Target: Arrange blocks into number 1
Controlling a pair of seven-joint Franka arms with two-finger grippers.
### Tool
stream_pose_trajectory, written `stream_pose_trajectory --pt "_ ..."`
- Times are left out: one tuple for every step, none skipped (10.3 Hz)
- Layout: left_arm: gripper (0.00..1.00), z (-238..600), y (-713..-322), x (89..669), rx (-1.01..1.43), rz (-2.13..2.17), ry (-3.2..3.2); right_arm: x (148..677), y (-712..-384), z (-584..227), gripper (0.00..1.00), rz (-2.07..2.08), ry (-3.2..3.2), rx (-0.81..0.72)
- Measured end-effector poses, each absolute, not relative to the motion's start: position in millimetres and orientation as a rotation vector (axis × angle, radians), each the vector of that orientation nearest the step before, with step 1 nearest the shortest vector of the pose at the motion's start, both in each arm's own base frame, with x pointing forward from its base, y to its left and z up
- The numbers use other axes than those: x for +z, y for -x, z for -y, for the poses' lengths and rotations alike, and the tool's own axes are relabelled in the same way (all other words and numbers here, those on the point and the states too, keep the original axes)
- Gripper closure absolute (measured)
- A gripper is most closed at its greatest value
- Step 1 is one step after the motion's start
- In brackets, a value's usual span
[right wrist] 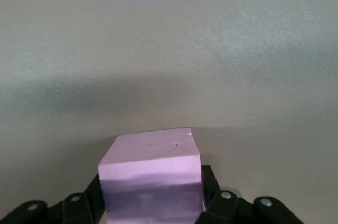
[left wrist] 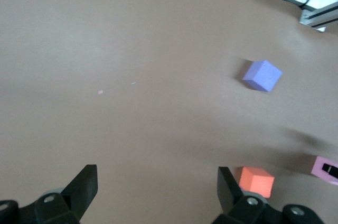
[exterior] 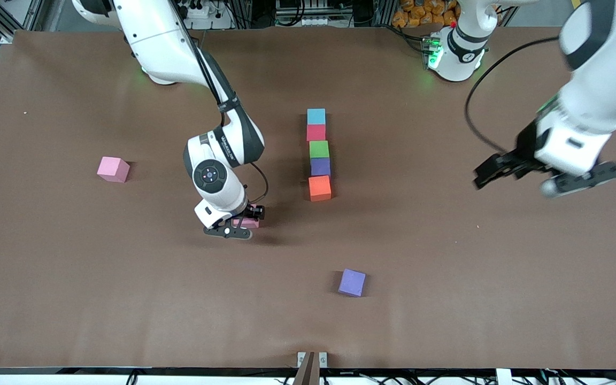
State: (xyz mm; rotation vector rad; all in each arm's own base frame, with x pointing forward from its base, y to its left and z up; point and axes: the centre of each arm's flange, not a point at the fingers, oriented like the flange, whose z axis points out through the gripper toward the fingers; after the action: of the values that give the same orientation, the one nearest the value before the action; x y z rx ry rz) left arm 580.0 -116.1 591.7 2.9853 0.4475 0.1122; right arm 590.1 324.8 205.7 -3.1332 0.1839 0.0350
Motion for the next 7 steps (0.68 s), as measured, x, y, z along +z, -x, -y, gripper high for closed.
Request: stream_pose_trajectory --pt "0.00 90.6 -571.9 603.5 0.093 -0.428 -3.002 207.4 -591.9 -324.1 0.23 -0.188 3.131 0.024" --pt "0.00 69.0 -563.8 612.9 0.074 -0.401 -3.016 217.7 -598.6 -322.1 0.10 -0.199 3.118 -0.008" --pt "0.00 53.0 -556.3 620.0 0.056 -0.389 -3.025 242.6 -609.4 -314.6 0.00 -0.224 3.094 -0.047" --pt "0.00 44.0 -549.4 625.6 0.039 -0.392 -3.030 277.2 -618.8 -300.6 0.00 -0.260 3.068 -0.058" --pt "0.00 38.1 -542.1 631.4 0.021 -0.404 -3.033 318.4 -625.8 -280.0 0.00 -0.300 3.039 -0.056" --pt "0.00 33.9 -534.2 637.7 0.007 -0.412 -3.036 358.3 -629.1 -257.7 0.00 -0.330 3.011 -0.055" --pt "0.00 32.5 -526.4 645.1 0.014 -0.410 -3.038 396.3 -630.0 -233.3 0.00 -0.363 2.983 -0.059"
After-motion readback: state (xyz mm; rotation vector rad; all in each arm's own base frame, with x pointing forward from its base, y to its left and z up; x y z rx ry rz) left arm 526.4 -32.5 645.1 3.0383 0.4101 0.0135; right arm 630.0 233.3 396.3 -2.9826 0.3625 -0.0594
